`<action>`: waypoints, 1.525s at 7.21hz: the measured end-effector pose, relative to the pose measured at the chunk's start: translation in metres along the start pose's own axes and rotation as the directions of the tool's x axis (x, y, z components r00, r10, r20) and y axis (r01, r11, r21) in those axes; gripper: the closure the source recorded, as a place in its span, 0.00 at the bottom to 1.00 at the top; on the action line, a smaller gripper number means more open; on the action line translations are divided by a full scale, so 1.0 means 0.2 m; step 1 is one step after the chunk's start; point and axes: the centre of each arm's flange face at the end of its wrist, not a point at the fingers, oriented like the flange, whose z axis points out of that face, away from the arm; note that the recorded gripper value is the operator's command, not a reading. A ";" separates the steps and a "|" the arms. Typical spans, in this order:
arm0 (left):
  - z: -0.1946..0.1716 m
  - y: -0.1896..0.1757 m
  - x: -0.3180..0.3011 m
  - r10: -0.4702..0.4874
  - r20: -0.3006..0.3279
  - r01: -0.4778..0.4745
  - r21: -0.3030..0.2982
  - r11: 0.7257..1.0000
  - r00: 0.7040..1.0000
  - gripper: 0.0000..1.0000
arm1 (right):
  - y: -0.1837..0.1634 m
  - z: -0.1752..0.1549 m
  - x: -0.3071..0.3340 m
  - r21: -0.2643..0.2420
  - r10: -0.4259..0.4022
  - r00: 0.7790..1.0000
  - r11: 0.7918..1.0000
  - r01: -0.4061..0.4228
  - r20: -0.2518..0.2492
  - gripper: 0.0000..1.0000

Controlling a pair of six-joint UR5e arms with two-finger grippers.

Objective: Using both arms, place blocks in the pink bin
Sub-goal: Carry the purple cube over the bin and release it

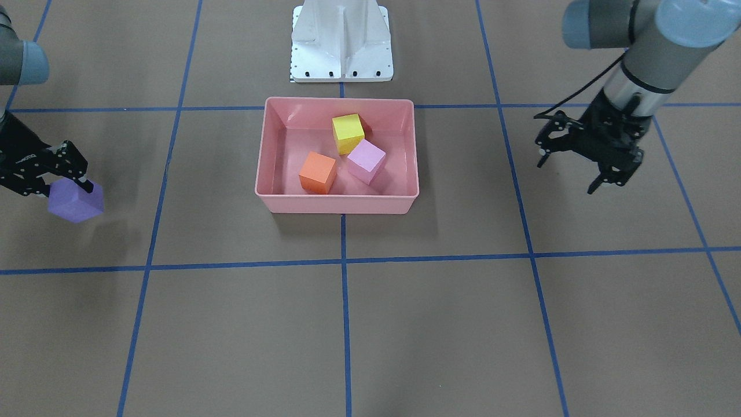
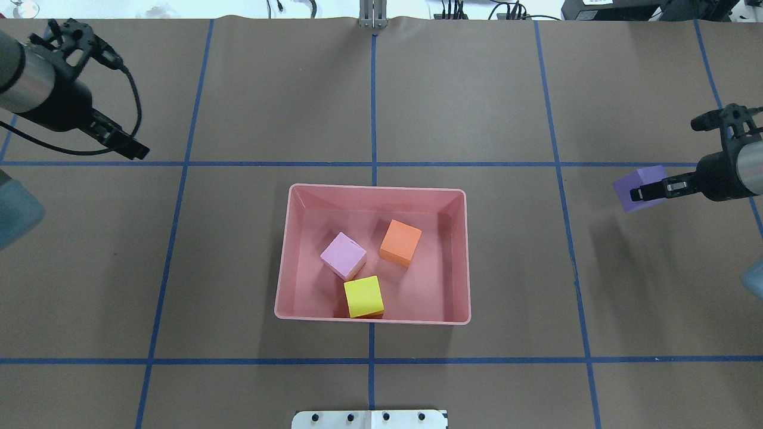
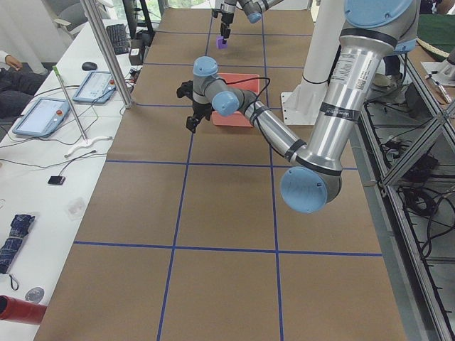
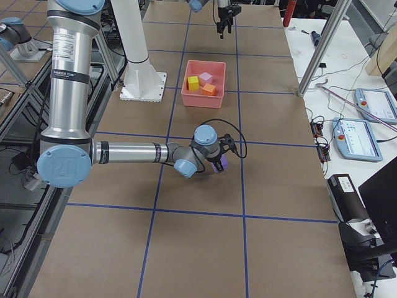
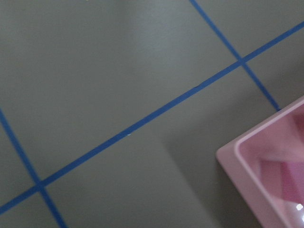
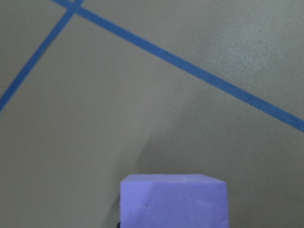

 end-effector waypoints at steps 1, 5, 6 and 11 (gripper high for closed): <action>-0.03 0.09 -0.24 0.022 0.010 -0.021 -0.018 1.000 1.000 0.00 | -0.07 -0.07 -0.24 -0.001 0.070 0.997 0.998 -0.070 0.016 0.80; -0.14 0.45 -1.05 -0.046 0.052 0.049 -0.056 0.997 0.998 0.00 | -0.24 -0.18 -1.37 0.000 0.297 0.954 0.955 -0.297 -0.027 0.72; -0.18 0.57 -1.19 -0.101 0.080 0.106 -0.057 0.993 0.992 0.00 | -0.20 -0.19 -1.64 0.010 0.334 0.941 0.942 -0.334 -0.059 0.68; -0.24 0.90 -1.48 -0.235 0.132 0.245 -0.064 0.967 0.963 0.00 | 0.27 0.07 -2.25 0.103 0.324 0.924 0.945 -0.309 -0.201 0.01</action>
